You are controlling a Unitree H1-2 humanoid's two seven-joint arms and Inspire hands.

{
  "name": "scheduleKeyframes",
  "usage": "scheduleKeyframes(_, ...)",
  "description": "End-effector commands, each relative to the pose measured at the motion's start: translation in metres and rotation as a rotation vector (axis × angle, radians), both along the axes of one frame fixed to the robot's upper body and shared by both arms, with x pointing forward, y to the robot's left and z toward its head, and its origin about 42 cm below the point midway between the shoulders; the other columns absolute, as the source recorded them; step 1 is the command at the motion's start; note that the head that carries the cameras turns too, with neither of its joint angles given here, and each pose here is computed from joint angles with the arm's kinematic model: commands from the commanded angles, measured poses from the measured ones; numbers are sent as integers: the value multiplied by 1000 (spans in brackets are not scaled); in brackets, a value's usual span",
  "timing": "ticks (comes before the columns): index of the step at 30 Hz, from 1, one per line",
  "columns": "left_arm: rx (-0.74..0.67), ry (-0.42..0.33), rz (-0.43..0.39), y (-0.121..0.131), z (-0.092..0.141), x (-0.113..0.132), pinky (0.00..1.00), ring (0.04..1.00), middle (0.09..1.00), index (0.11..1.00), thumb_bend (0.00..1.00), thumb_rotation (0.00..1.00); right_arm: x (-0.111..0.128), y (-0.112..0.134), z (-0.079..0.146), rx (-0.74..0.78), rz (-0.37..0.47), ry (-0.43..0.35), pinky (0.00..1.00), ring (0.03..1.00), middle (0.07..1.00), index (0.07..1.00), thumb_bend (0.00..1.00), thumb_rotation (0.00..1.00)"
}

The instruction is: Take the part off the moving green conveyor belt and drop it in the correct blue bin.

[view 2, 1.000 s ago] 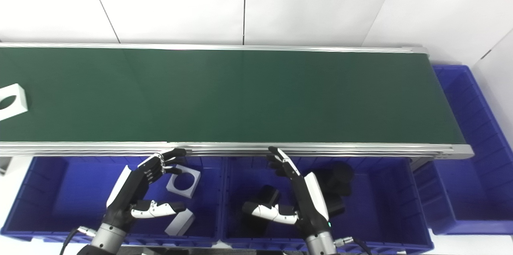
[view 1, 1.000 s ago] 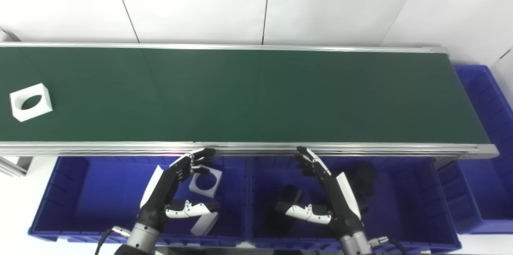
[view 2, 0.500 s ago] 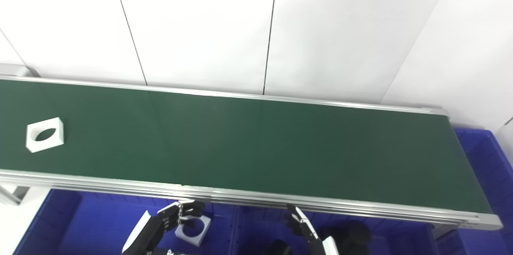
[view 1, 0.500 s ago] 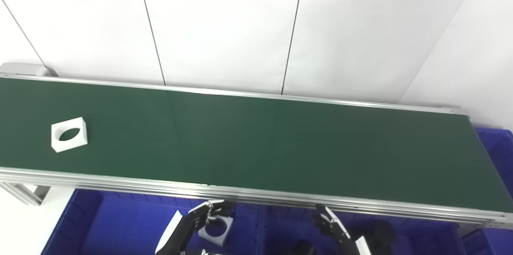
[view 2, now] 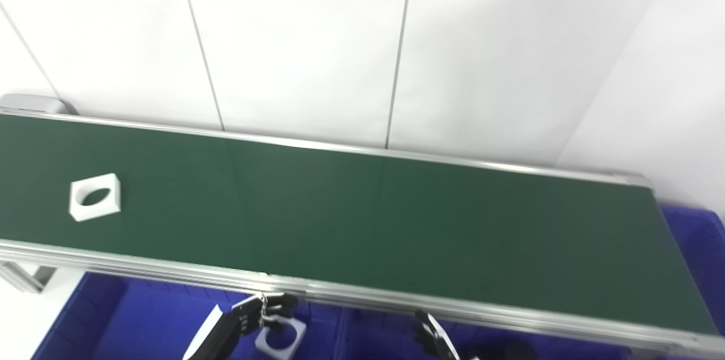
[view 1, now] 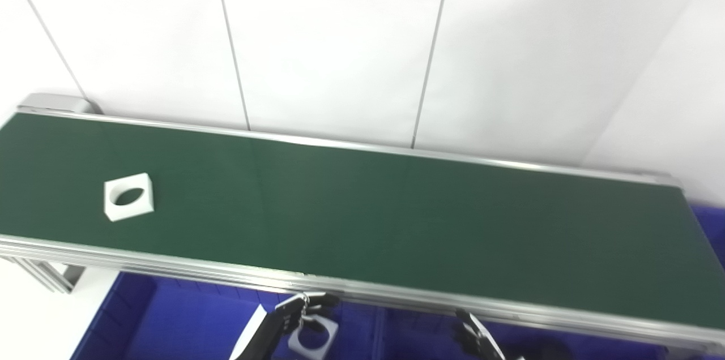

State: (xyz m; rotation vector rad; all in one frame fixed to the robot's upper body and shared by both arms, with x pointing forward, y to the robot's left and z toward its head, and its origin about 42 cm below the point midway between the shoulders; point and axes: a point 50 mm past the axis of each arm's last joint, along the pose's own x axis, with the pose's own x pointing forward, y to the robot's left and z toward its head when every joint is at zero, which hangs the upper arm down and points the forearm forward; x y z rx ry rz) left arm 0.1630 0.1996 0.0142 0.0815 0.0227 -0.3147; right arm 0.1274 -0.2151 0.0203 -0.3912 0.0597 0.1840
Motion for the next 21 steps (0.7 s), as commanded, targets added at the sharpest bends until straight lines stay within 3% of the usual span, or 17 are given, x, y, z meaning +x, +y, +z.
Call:
scheduleKeyframes(1,-118,-78,-2,-4,20,7,603,718,771,737,924,307,5,-2,8,17,10,-67,781,815,847,910,852,358)
scheduleKeyframes(7,-156,-197,26,-2,49,20,622,741,775,749,951,356,6,-8,5,27,6,-72,807,818,848,910,856,347)
scheduleKeyframes(14,-74,-382,93,13,97,51,656,756,793,773,928,421,9,-17,3,32,4,-71,809,827,850,915,844,333)
scheduleKeyframes(21,55,-430,184,20,135,68,716,811,844,818,839,437,11,-23,2,63,1,-66,864,849,863,930,843,325)
